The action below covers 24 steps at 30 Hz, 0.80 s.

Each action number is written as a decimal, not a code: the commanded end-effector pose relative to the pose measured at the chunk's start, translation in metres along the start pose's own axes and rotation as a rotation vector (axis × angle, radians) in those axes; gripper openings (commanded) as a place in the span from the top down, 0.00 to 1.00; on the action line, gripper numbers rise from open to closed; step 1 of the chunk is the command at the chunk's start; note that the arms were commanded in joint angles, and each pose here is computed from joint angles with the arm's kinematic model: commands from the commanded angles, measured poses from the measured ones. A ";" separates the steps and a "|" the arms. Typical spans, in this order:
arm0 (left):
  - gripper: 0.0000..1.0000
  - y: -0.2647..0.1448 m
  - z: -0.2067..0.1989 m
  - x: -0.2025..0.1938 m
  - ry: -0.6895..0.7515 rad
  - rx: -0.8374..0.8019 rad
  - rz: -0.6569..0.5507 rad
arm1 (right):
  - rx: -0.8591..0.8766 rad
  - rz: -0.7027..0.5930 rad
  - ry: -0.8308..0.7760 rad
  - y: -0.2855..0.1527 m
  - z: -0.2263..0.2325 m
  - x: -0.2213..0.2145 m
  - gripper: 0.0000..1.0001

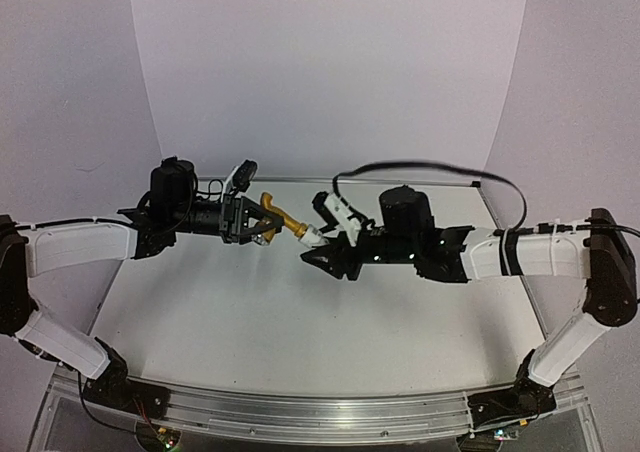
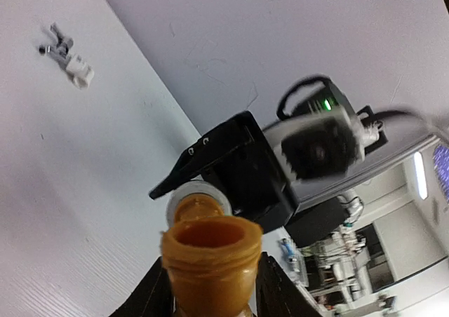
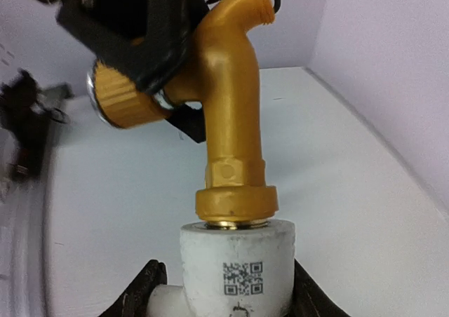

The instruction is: Install the water faucets

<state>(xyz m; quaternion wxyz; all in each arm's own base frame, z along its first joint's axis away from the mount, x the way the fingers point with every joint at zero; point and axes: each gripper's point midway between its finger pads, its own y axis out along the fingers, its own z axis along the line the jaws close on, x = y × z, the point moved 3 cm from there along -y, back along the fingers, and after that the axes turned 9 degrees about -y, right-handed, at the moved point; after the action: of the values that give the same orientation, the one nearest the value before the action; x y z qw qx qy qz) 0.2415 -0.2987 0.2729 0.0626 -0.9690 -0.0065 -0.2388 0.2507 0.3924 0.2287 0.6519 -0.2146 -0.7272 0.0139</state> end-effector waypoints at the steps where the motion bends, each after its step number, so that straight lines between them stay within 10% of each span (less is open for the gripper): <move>1: 1.00 -0.015 0.008 -0.018 0.518 0.041 -0.038 | 0.655 -0.196 0.459 -0.056 -0.004 0.062 1.00; 7: 1.00 -0.010 0.005 -0.032 0.632 -0.076 0.065 | 0.631 -0.168 0.577 -0.067 -0.011 0.070 0.72; 13: 1.00 0.002 0.020 0.001 0.221 0.033 -0.017 | 0.073 0.004 0.417 -0.075 -0.050 0.030 0.22; 24: 1.00 0.012 0.037 0.003 -0.188 0.042 -0.002 | -0.229 0.133 -0.137 -0.054 -0.029 0.016 0.08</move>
<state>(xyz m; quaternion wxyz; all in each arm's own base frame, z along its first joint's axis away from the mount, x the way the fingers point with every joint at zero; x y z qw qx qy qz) 0.2567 -0.3006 0.1930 0.1278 -0.9807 -0.0013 -0.1481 0.2699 0.3229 0.2918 0.7005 -0.2477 -0.6685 -0.0337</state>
